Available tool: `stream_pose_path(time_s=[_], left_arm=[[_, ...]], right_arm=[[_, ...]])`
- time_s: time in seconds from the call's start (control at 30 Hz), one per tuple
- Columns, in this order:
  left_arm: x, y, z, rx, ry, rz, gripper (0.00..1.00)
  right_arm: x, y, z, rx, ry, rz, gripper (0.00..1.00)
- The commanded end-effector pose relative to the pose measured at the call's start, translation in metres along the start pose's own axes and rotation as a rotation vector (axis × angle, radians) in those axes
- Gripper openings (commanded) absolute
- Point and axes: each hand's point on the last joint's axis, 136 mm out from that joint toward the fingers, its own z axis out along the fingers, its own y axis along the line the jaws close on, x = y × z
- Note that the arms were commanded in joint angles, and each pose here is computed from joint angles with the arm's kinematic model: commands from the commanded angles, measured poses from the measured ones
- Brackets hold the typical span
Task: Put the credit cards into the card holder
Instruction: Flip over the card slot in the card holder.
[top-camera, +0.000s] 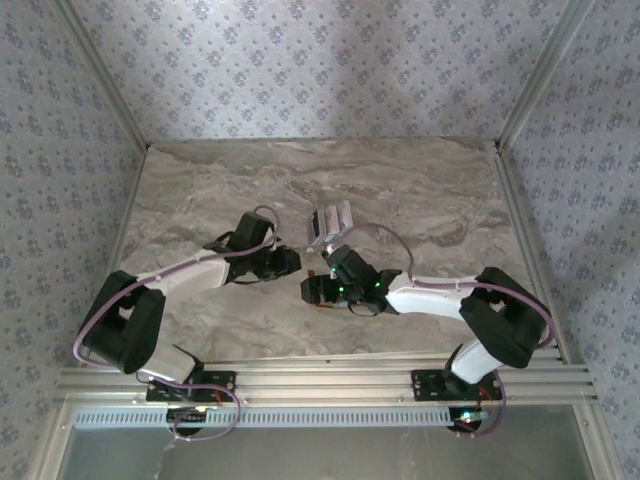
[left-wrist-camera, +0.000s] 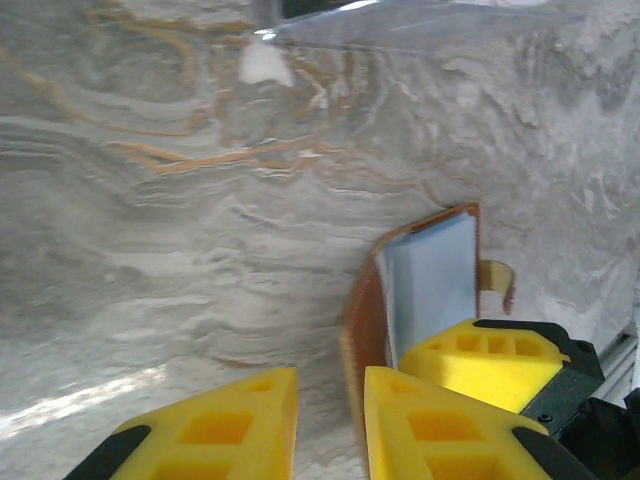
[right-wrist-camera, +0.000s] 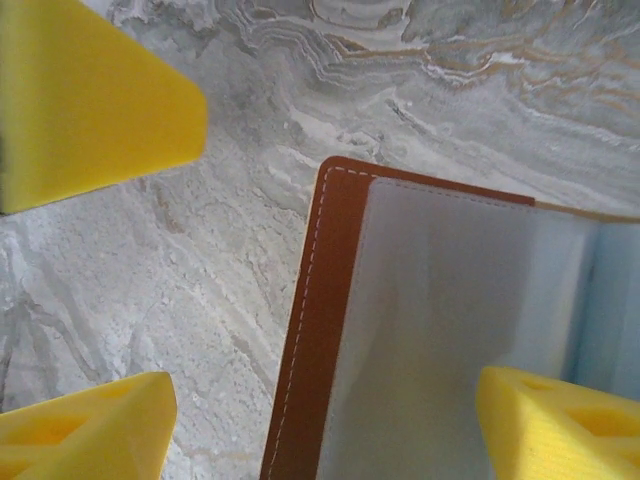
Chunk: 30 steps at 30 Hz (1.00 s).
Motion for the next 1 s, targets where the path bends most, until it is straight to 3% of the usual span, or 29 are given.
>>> stream_pose_path(time_s=[0.0,0.37,0.6,0.77,0.97], left_arm=[[0.002,-0.017,0.006,0.023,0.038,0.009,0.24],[-0.003,-0.052,0.008,0.035,0.054,0.071,0.23],[0.009,-0.072,0.033,0.027,0.118,0.116,0.23],[0.022,-0.069,0.053,0.006,0.172,0.123,0.19],[0.036,-0.041,0.056,-0.074,0.193,0.134,0.19]], right_arm=[[-0.002,-0.002,-0.012,-0.002,0.01,-0.015,0.81],[-0.014,-0.013,-0.034,-0.007,-0.026,-0.001,0.76],[-0.024,-0.025,-0.06,0.011,-0.091,0.023,0.73],[-0.031,-0.035,-0.081,0.021,-0.135,0.046,0.74],[-0.042,-0.053,-0.095,0.073,-0.163,0.057,0.78]])
